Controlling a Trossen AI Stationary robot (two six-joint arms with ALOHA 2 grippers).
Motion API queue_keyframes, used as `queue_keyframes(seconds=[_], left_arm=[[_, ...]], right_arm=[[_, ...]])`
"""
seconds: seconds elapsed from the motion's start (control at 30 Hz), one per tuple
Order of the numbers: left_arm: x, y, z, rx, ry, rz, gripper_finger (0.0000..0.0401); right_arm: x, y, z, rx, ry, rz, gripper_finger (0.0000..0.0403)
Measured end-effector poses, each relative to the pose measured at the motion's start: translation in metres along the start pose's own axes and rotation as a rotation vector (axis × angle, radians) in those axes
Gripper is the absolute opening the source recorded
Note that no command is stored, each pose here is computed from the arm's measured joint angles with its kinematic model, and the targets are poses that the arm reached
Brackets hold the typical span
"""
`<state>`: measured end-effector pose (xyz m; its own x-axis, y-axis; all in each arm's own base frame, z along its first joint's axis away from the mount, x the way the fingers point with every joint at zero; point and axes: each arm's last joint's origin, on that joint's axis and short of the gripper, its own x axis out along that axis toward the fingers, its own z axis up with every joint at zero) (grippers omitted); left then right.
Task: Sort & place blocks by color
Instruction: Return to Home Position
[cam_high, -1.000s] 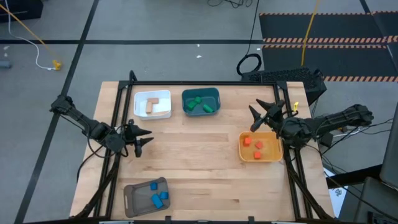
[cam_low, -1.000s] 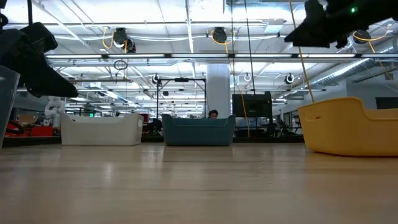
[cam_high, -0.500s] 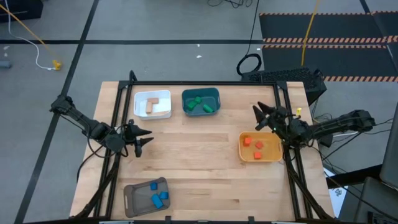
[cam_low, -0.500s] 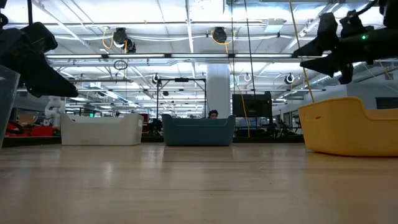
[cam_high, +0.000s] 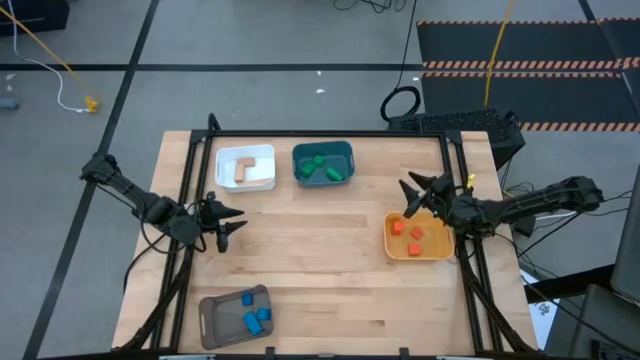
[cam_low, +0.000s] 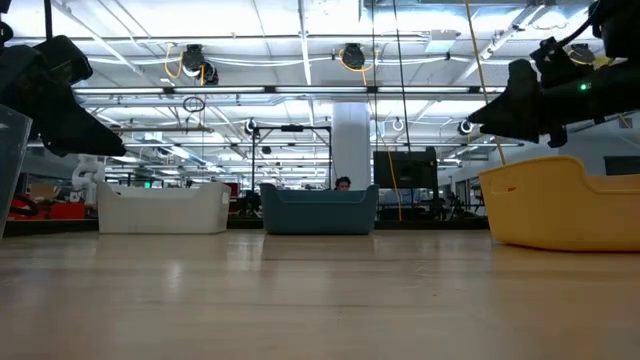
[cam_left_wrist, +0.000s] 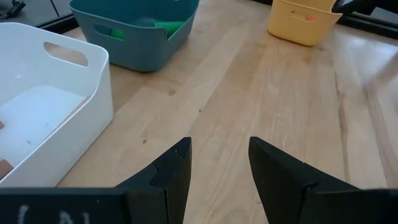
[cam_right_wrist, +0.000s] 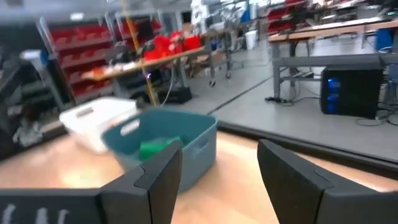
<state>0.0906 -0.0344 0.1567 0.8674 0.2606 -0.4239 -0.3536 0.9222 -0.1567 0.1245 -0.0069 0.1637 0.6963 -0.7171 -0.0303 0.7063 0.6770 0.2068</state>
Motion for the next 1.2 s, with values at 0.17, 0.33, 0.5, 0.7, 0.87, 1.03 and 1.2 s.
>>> queue_keyframes(seconds=[0.17, 0.33, 0.5, 0.7, 0.87, 1.03, 1.2], left_arm=[[0.0, 0.0, 0.0, 0.0, 0.0, 0.0, 0.0161], [0.0, 0.0, 0.0, 0.0, 0.0, 0.0, 0.0161], [0.0, 0.0, 0.0, 0.001, 0.0, 0.0, 0.0161], [0.0, 0.0, 0.0, 0.001, 0.0, 0.0, 0.0161], [0.0, 0.0, 0.0, 0.001, 0.0, 0.0, 0.0161], [0.0, 0.0, 0.0, 0.001, 0.0, 0.0, 0.0161], [0.0, 0.0, 0.0, 0.001, 0.0, 0.0, 0.0161]], right_arm=[[-0.0007, 0.0034, -0.0081, -0.095, 0.095, 0.174, 0.0203], [-0.0013, 0.0061, -0.0079, -0.076, 0.112, 0.262, 0.0203], [-0.0012, 0.0072, -0.004, 0.019, 0.09, 0.266, 0.0203], [-0.0012, 0.0071, -0.0043, 0.016, 0.092, 0.265, 0.0203], [-0.0012, 0.0071, -0.0043, 0.016, 0.092, 0.265, 0.0203], [-0.0012, 0.0071, -0.0043, 0.015, 0.092, 0.265, 0.0203], [-0.0012, 0.0071, -0.0043, 0.015, 0.092, 0.265, 0.0203]])
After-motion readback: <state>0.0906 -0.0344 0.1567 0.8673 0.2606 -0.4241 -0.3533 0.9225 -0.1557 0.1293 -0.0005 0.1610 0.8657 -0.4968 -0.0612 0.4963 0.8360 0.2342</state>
